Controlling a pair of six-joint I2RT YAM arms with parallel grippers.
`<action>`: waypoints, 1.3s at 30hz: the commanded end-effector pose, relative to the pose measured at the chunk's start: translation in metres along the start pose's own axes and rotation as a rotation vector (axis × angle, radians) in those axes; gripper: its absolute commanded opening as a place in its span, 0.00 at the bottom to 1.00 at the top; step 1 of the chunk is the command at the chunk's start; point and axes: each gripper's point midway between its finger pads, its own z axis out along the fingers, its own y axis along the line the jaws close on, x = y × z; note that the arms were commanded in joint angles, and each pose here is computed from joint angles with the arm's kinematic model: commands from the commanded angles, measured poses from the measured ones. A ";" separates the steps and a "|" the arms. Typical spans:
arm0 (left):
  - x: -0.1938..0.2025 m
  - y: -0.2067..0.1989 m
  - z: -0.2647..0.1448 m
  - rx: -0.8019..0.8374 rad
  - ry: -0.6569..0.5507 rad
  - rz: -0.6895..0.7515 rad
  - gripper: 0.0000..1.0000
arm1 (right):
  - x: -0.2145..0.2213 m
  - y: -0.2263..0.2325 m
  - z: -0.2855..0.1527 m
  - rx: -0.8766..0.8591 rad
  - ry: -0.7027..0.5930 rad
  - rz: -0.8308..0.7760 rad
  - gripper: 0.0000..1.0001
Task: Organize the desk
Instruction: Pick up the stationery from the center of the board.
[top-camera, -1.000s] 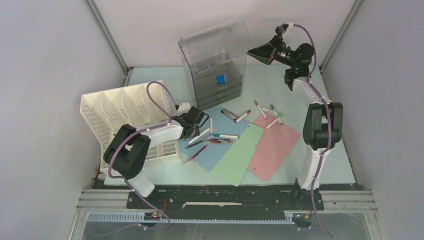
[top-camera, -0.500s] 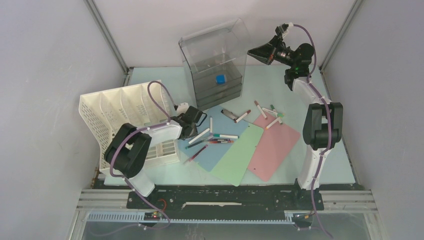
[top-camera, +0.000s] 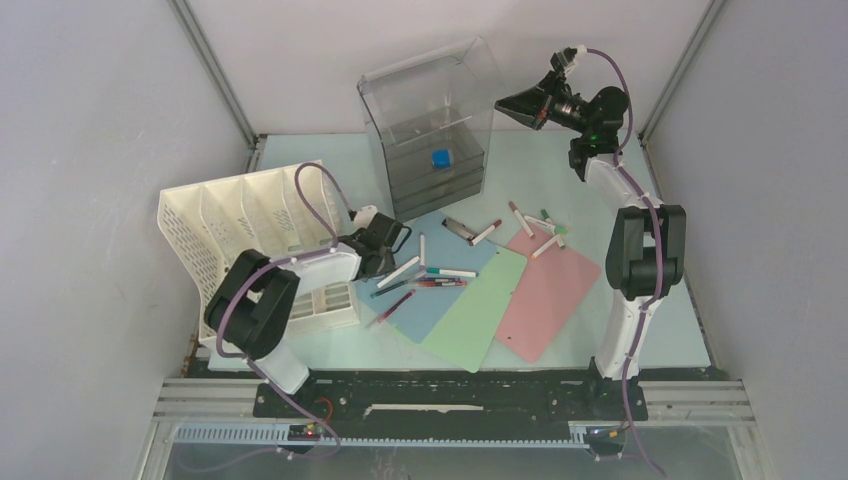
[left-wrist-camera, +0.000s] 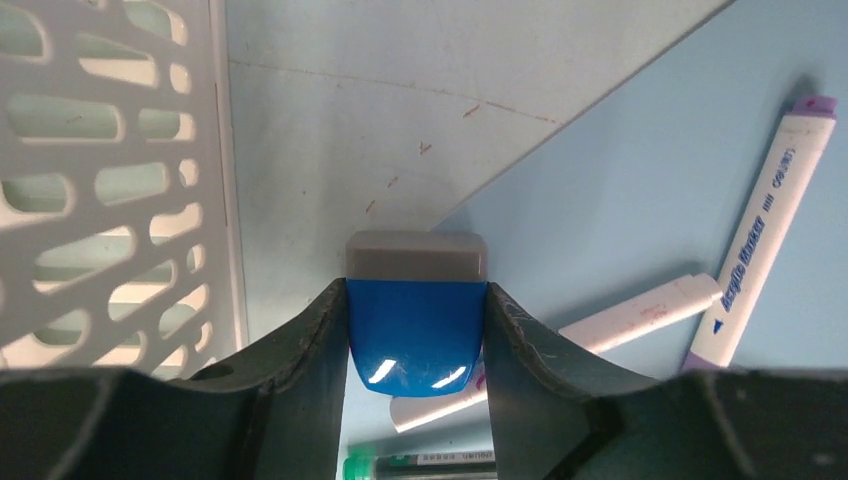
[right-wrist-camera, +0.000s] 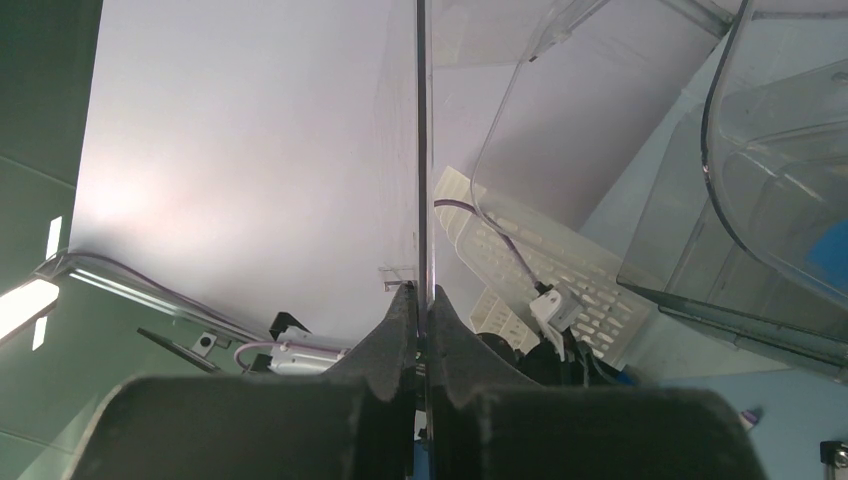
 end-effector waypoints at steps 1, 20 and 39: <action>-0.010 -0.010 -0.019 0.099 -0.041 -0.017 0.25 | -0.005 0.019 0.001 -0.036 -0.029 -0.106 0.02; -0.065 -0.071 -0.127 0.617 -0.447 0.049 0.06 | -0.002 0.020 0.004 -0.041 -0.021 -0.103 0.02; -0.162 -0.117 -0.178 0.623 -0.920 0.409 0.03 | 0.002 0.023 0.008 -0.049 -0.013 -0.099 0.02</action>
